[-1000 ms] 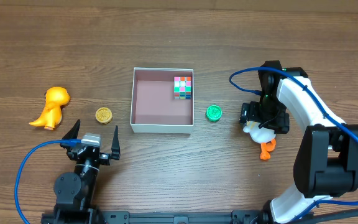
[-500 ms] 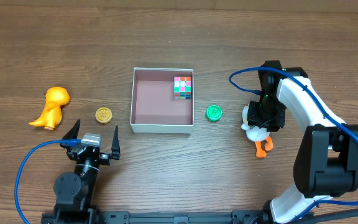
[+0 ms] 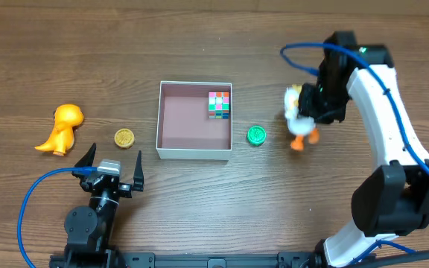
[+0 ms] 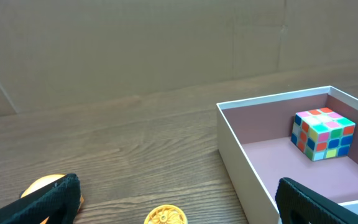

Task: Pack container
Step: 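Lift the duck plush and carry it into the box with the right gripper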

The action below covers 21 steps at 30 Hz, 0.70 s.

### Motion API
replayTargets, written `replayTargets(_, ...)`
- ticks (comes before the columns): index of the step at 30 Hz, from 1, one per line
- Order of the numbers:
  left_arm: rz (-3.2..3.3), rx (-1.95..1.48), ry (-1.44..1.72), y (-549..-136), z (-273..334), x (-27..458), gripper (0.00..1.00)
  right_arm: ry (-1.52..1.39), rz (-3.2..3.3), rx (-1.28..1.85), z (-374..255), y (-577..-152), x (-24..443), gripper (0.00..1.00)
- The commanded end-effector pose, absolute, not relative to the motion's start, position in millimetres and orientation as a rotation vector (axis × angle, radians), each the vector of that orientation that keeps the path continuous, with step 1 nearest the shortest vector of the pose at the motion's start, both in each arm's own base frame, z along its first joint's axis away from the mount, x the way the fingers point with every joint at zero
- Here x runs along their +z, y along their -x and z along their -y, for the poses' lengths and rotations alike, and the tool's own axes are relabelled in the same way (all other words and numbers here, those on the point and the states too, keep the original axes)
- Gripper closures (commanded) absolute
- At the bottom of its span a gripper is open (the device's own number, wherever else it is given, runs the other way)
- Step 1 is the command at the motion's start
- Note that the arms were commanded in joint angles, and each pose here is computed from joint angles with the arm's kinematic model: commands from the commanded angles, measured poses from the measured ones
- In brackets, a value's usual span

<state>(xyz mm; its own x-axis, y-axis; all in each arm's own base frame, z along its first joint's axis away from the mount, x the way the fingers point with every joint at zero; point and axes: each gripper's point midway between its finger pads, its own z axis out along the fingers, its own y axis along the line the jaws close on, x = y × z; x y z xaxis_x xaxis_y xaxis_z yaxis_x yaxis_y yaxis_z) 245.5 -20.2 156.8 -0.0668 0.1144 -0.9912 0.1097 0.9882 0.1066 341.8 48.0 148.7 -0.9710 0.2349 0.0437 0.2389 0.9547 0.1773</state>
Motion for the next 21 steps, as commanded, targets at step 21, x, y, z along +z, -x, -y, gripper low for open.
replayTargets(21, -1.636, 0.032, -0.169, -245.7, 16.1, 156.6, 0.00, -0.020, 3.116, -0.852, -232.4, -326.8, 237.5, 0.71)
